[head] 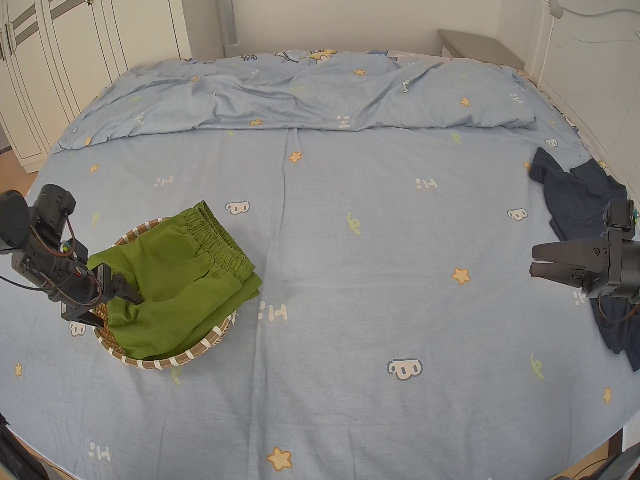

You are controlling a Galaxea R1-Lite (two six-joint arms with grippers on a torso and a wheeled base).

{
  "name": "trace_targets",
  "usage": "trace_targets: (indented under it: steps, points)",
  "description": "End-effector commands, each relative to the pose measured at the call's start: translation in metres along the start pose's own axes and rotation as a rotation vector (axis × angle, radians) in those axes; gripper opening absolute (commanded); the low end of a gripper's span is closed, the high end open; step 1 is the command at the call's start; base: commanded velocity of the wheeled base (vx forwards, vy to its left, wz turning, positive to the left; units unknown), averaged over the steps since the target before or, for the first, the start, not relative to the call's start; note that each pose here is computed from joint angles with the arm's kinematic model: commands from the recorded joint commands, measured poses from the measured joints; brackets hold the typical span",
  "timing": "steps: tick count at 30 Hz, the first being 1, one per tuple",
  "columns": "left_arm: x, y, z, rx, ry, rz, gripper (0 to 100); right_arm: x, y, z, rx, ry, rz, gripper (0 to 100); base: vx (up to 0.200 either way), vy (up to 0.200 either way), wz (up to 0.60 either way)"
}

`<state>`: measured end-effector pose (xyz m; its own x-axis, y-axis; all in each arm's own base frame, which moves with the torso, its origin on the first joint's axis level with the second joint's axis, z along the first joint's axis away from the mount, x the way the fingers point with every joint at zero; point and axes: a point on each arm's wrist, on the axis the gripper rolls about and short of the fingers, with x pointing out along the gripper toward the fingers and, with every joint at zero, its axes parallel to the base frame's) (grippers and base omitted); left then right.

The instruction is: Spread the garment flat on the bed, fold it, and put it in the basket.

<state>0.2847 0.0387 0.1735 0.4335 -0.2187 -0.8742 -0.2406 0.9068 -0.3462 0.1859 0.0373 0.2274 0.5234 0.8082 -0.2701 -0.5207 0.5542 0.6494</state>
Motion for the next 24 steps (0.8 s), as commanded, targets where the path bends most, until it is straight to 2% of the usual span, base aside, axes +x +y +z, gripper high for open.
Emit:
trace_targets:
  steps: [1, 2, 4, 6, 7, 8, 9, 12, 13, 14, 15, 17, 18, 19, 21, 24]
  points:
    - [-0.087, -0.023, -0.019, 0.050, -0.151, 0.006, 100, -0.014, 0.016, -0.005, -0.058, -0.040, 0.020, 100, 0.000, 0.000, 0.00]
    - [-0.093, -0.024, -0.022, 0.054, -0.158, 0.005, 100, -0.018, 0.020, -0.006, -0.071, -0.051, 0.025, 100, 0.000, 0.000, 0.00]
    - [-0.125, -0.029, -0.044, 0.069, -0.218, -0.012, 100, -0.036, 0.039, -0.020, -0.137, -0.090, 0.057, 100, 0.000, 0.000, 0.00]
    - [-0.133, -0.030, -0.052, 0.077, -0.237, -0.019, 100, -0.041, 0.043, -0.025, -0.152, -0.099, 0.065, 100, 0.000, 0.000, 0.00]
    - [-0.149, -0.036, -0.074, 0.104, -0.269, -0.050, 100, -0.049, 0.047, -0.038, -0.168, -0.113, 0.066, 100, 0.000, 0.000, 0.00]
    - [-0.149, -0.036, -0.075, 0.104, -0.269, -0.052, 100, -0.050, 0.047, -0.040, -0.168, -0.113, 0.066, 100, 0.000, 0.000, 0.00]
    - [-0.156, -0.035, -0.094, 0.100, -0.285, -0.069, 100, -0.057, 0.047, -0.055, -0.182, -0.121, 0.060, 100, 0.000, 0.000, 0.00]
    - [-0.166, -0.026, -0.134, 0.098, -0.337, -0.092, 100, -0.068, 0.041, -0.095, -0.237, -0.123, 0.048, 100, 0.000, 0.000, 0.00]
    - [-0.167, -0.025, -0.139, 0.099, -0.346, -0.094, 100, -0.069, 0.041, -0.099, -0.243, -0.124, 0.047, 100, 0.000, 0.000, 0.00]
    - [-0.172, -0.020, -0.161, 0.107, -0.397, -0.111, 100, -0.075, 0.038, -0.120, -0.273, -0.140, 0.041, 100, 0.000, 0.000, 0.00]
    - [-0.172, -0.020, -0.161, 0.107, -0.397, -0.111, 100, -0.075, 0.038, -0.120, -0.273, -0.140, 0.041, 100, 0.000, 0.000, 0.00]
    - [-0.170, -0.006, -0.204, 0.135, -0.479, -0.148, 100, -0.087, 0.038, -0.152, -0.316, -0.198, 0.035, 100, 0.000, 0.000, 0.00]
    - [-0.169, -0.001, -0.218, 0.146, -0.509, -0.160, 100, -0.090, 0.037, -0.160, -0.325, -0.209, 0.036, 100, 0.000, 0.000, 0.00]
    - [-0.168, 0.000, -0.221, 0.147, -0.514, -0.161, 100, -0.090, 0.038, -0.162, -0.328, -0.212, 0.037, 100, 0.000, 0.000, 0.00]
    - [-0.160, 0.013, -0.256, 0.180, -0.598, -0.207, 100, -0.098, 0.038, -0.184, -0.350, -0.234, 0.041, 100, 0.000, 0.000, 0.00]
    - [-0.149, 0.024, -0.281, 0.185, -0.648, -0.221, 100, -0.106, 0.040, -0.204, -0.356, -0.236, 0.043, 100, 0.000, 0.000, 0.00]
